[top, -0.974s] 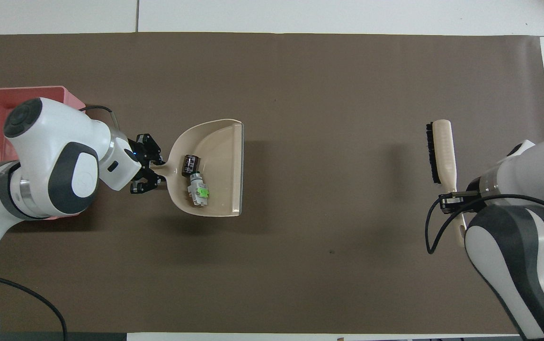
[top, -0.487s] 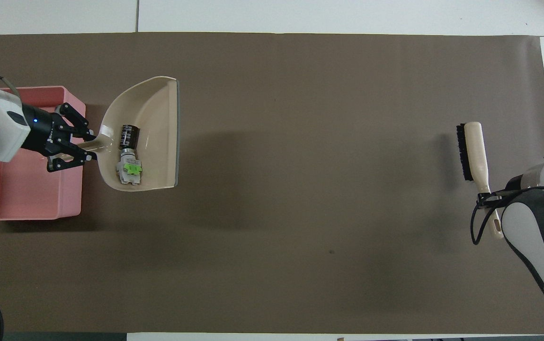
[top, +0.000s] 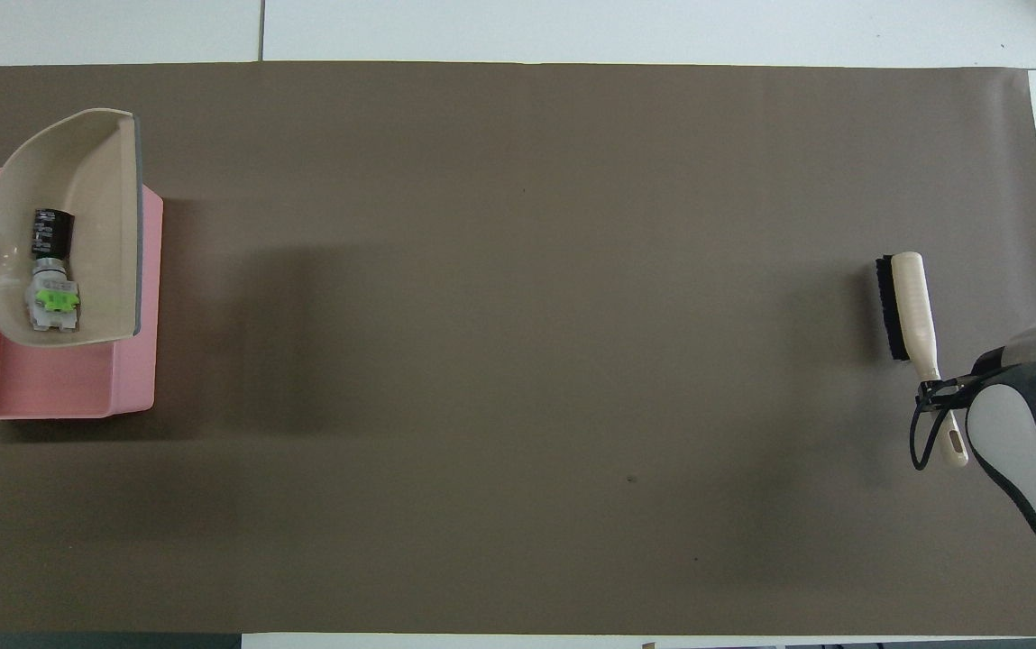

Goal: Clean e-waste and dump in bin
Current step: 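Tip the dustpan over the pink bin with the left gripper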

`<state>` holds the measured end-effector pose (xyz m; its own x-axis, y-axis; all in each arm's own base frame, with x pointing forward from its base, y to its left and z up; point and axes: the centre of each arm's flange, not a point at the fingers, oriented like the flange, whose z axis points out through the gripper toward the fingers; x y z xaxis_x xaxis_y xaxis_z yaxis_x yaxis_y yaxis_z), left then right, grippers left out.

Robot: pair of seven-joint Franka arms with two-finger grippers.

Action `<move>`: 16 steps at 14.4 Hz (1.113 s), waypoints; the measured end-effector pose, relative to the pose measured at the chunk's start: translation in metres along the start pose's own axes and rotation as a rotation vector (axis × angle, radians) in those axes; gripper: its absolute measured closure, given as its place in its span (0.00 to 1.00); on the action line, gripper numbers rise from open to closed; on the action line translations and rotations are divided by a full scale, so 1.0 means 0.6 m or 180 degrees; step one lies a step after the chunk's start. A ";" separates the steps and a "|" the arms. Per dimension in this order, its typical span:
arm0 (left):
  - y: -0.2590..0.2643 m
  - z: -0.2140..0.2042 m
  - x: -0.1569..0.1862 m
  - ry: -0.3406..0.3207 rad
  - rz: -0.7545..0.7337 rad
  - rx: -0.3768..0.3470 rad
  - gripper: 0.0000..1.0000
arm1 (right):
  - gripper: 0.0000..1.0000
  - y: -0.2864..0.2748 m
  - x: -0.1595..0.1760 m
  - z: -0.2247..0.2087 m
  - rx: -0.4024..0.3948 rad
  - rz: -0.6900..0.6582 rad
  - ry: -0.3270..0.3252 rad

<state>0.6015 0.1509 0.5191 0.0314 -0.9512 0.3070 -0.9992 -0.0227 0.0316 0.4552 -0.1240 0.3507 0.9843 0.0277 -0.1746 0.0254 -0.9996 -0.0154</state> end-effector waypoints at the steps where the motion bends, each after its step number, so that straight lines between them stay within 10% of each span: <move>1: -0.004 -0.009 -0.023 -0.0139 -0.0025 0.0006 0.68 | 0.75 0.004 -0.003 0.003 0.0006 -0.0010 -0.0009; 11: -0.051 -0.043 -0.139 -0.1893 -0.0073 0.0294 0.68 | 0.71 0.002 -0.010 0.020 0.0017 -0.0018 -0.0040; 16: -0.064 0.051 -0.073 -0.3266 -0.0213 0.0445 0.68 | 0.25 0.001 0.003 -0.006 -0.0023 -0.0040 0.0068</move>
<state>0.6378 0.1841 0.4753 0.1177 -0.7498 -0.6511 -0.9920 -0.0584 -0.1120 0.4578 -0.1243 0.3541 0.9873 0.0400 -0.1534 0.0389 -0.9992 -0.0105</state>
